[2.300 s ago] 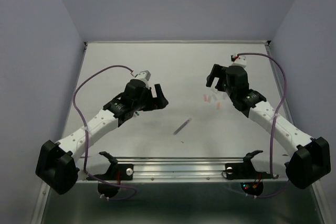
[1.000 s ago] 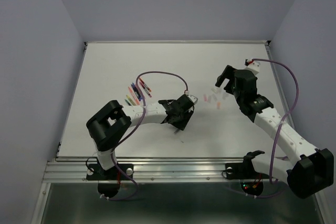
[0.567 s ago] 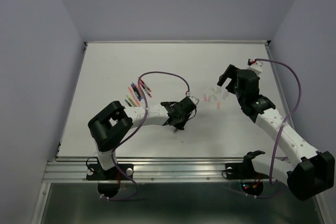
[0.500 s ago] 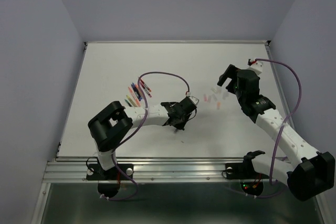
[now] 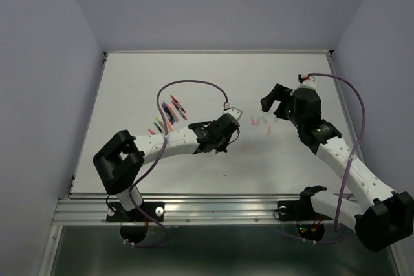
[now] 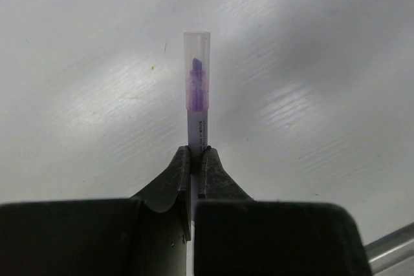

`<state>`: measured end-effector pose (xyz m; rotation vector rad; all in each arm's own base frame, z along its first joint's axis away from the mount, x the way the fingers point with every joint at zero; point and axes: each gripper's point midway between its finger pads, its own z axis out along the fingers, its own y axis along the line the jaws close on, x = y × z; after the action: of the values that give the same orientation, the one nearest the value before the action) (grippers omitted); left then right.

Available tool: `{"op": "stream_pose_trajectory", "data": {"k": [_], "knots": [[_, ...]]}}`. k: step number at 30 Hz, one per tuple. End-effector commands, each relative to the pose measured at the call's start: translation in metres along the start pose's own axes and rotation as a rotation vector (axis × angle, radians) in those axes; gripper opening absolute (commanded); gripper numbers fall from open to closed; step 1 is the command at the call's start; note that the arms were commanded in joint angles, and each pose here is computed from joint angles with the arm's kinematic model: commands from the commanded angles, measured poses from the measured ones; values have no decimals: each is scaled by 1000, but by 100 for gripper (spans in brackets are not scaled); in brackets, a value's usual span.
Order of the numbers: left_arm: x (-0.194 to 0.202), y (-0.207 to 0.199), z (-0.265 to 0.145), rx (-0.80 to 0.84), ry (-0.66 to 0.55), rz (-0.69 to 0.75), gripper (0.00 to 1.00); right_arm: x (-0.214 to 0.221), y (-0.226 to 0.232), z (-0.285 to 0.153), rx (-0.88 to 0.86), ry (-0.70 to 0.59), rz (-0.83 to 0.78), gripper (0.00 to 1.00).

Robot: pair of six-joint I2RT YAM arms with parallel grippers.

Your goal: Open the pen caps

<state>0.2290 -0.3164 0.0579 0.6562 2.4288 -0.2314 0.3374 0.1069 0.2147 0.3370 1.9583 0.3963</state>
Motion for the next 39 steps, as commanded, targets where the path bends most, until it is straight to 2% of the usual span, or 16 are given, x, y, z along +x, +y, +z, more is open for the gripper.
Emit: {"op": "stream_pose_trajectory", "data": {"k": [1, 5, 8, 14, 22, 25, 28, 29, 31, 35, 39], "knots": [[-90, -10, -64, 125, -332, -70, 0, 2, 43, -17, -259, 35, -36, 100], [-108, -31, -95, 305, -465, -59, 0, 7, 78, -32, -472, 78, -62, 100], [-102, -33, -104, 362, -493, -74, 0, 9, 106, -51, -657, 109, -63, 100], [-107, -29, -120, 404, -574, -144, 0, 11, 128, -63, -813, 123, -12, 100], [-118, -26, -131, 417, -634, -182, 0, 26, 139, -65, -911, 219, 15, 94], [-121, -28, -134, 433, -645, -183, 0, 28, 140, -60, -905, 232, 30, 89], [-122, -28, -133, 426, -646, -182, 0, 31, 140, -58, -907, 250, 44, 81], [-123, -27, -132, 421, -644, -184, 0, 32, 141, -56, -910, 257, 54, 74], [-123, -28, -131, 422, -640, -177, 0, 30, 142, -56, -920, 247, 57, 70], [-125, -30, -130, 423, -638, -174, 0, 29, 145, -58, -941, 242, 62, 63], [-129, -29, -133, 421, -647, -181, 0, 32, 145, -57, -943, 259, 75, 62]]}}
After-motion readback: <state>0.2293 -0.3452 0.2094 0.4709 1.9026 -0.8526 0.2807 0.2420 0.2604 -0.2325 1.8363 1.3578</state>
